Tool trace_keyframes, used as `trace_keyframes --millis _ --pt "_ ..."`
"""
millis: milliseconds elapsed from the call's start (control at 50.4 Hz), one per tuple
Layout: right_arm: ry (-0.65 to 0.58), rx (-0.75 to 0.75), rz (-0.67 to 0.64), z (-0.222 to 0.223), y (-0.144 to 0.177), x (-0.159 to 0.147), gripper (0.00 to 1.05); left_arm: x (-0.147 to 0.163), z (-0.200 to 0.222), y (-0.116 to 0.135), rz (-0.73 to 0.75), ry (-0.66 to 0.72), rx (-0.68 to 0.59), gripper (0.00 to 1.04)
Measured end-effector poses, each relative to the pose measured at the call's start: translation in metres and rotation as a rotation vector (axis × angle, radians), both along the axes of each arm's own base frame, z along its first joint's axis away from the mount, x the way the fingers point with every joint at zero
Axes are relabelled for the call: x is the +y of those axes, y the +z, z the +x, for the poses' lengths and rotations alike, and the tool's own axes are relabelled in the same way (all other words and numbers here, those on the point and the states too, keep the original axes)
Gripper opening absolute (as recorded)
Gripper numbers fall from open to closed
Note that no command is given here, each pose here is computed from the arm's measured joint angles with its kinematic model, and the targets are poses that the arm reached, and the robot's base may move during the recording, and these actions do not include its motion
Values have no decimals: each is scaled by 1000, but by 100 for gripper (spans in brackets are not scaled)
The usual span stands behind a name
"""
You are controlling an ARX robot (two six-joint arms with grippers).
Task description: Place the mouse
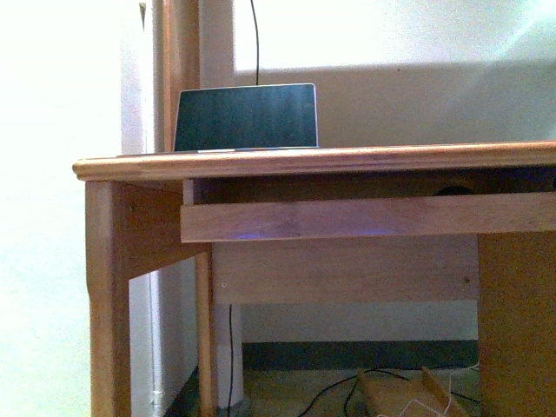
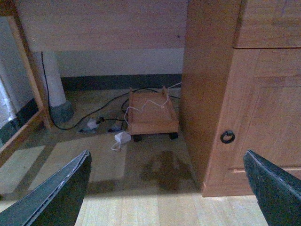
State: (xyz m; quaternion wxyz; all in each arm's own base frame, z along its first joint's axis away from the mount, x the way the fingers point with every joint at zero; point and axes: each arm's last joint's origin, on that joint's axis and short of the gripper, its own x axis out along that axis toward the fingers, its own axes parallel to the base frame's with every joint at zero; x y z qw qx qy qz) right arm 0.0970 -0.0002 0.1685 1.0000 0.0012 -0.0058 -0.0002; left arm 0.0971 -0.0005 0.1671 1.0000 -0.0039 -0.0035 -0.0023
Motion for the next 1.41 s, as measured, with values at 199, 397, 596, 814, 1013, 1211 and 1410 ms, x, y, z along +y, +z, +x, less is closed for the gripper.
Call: trace_keyframes --millis 199,397,596,814,1013,1211,1410 --pt "0 0 0 0 0 0 97 0 0 0 0 0 0 97" --pt "1 0 0 0 0 0 97 0 0 0 0 0 0 97" --pt "0 0 0 0 0 0 97 0 0 0 0 0 0 97" --pt "0 0 0 0 0 0 97 0 0 0 0 0 0 97" --pt "0 0 0 0 0 0 97 0 0 0 0 0 0 97" --pt "0 0 0 0 0 0 97 0 0 0 0 0 0 97" --pt "0 0 0 0 0 0 97 0 0 0 0 0 0 97"
